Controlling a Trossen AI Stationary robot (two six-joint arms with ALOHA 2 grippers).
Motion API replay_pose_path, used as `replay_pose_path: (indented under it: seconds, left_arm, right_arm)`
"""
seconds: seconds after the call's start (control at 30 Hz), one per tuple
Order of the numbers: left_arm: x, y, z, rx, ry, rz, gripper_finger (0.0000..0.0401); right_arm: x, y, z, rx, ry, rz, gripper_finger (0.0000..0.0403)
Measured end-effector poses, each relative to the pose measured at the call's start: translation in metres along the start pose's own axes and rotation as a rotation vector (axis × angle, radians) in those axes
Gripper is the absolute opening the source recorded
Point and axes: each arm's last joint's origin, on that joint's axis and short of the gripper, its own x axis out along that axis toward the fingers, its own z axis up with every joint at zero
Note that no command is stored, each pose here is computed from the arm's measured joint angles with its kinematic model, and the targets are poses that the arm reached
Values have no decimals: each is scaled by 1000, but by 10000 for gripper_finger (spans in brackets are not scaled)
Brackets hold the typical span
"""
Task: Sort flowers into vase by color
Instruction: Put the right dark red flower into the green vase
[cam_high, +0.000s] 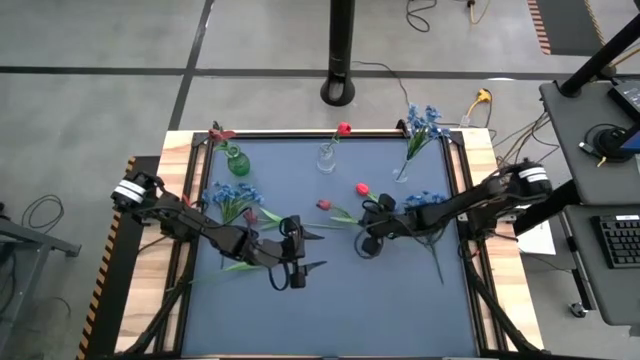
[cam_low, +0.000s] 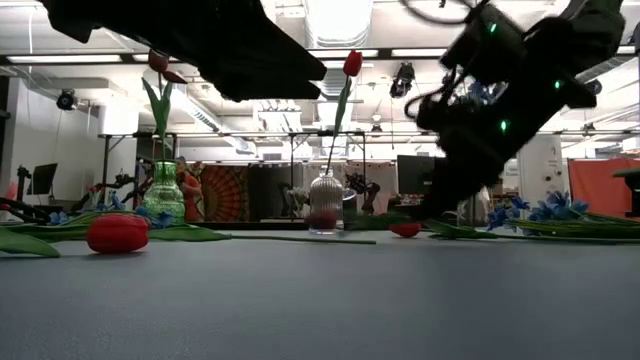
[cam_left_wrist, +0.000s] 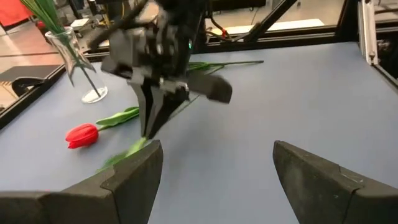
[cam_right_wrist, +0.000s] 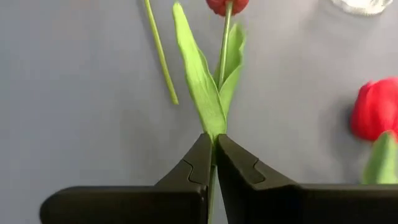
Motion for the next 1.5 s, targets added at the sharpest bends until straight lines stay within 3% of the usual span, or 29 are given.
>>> replay_pose_path:
  seconds: [0.17, 0.37, 0.77, 0.97, 1.13, 1.5]
  left_arm:
    - [-4, 3, -9, -31, -78, -6, 286]
    - [-13, 9, -21, -68, -185, -28, 286]
    - [7, 23, -1, -173, -359, 37, 286]
    - [40, 20, 14, -159, -407, -28, 286]
    - [61, 14, 28, -114, -446, -18, 286]
    - [61, 14, 42, -80, -564, 13, 252]
  right_arm:
    - [-27, -6, 11, 41, -115, 62, 13]
    - [-59, -6, 17, 66, -385, 194, 13]
    - [-81, 8, 40, -80, -812, 413, 12]
    - [-75, 15, 46, -123, -858, 442, 12]
    - [-69, 21, 53, -158, -862, 452, 12]
    - [-70, 23, 53, -225, -877, 472, 12]
